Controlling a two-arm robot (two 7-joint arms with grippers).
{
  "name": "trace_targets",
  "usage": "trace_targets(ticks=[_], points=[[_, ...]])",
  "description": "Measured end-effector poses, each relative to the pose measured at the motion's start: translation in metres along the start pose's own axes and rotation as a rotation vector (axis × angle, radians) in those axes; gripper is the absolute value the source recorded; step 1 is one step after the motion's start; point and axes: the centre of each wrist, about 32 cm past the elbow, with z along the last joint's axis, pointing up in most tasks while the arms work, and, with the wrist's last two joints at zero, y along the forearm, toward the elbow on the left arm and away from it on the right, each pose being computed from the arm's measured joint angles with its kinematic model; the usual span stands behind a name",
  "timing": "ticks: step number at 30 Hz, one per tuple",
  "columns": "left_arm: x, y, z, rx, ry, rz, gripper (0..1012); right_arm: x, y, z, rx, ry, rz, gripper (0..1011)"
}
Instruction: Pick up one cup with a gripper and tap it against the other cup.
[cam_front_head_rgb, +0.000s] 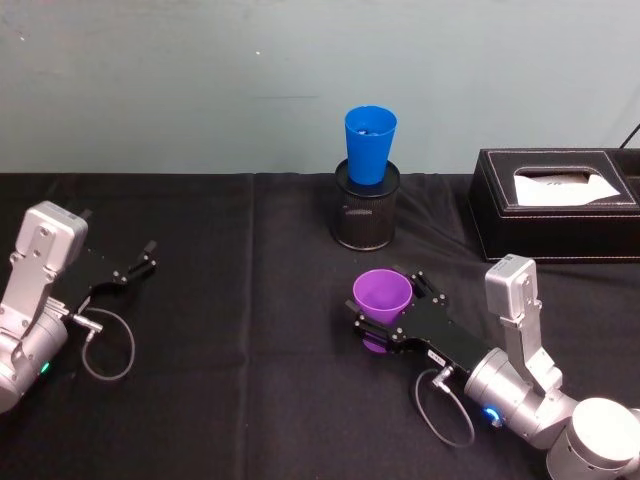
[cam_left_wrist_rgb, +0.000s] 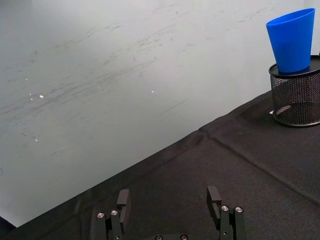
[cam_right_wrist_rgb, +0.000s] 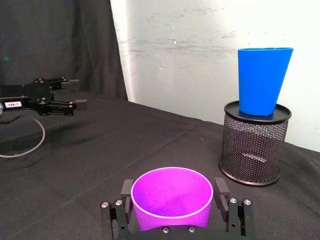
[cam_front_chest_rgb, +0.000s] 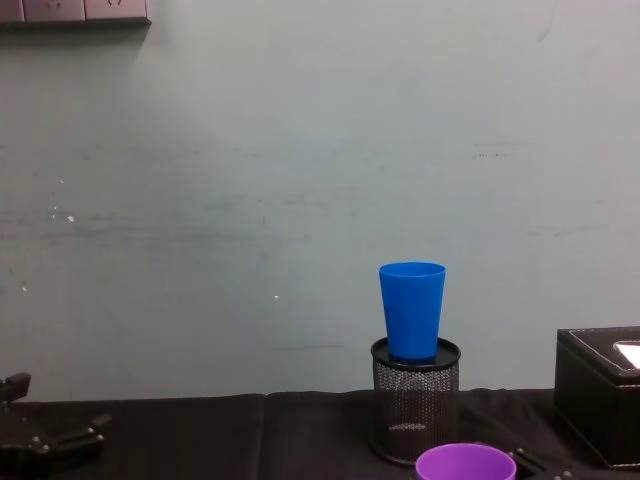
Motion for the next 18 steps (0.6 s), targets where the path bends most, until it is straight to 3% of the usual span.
trace_targets(ticks=[11, 18], points=[[0.0000, 0.0000, 0.0000, 0.000, 0.000, 0.000, 1000, -0.0001, -0.0003, 0.0001, 0.001, -0.001, 0.001, 1000], [0.0000, 0.0000, 0.0000, 0.000, 0.000, 0.000, 1000, -0.0014, -0.0033, 0.0049, 0.037, -0.021, 0.002, 1000]])
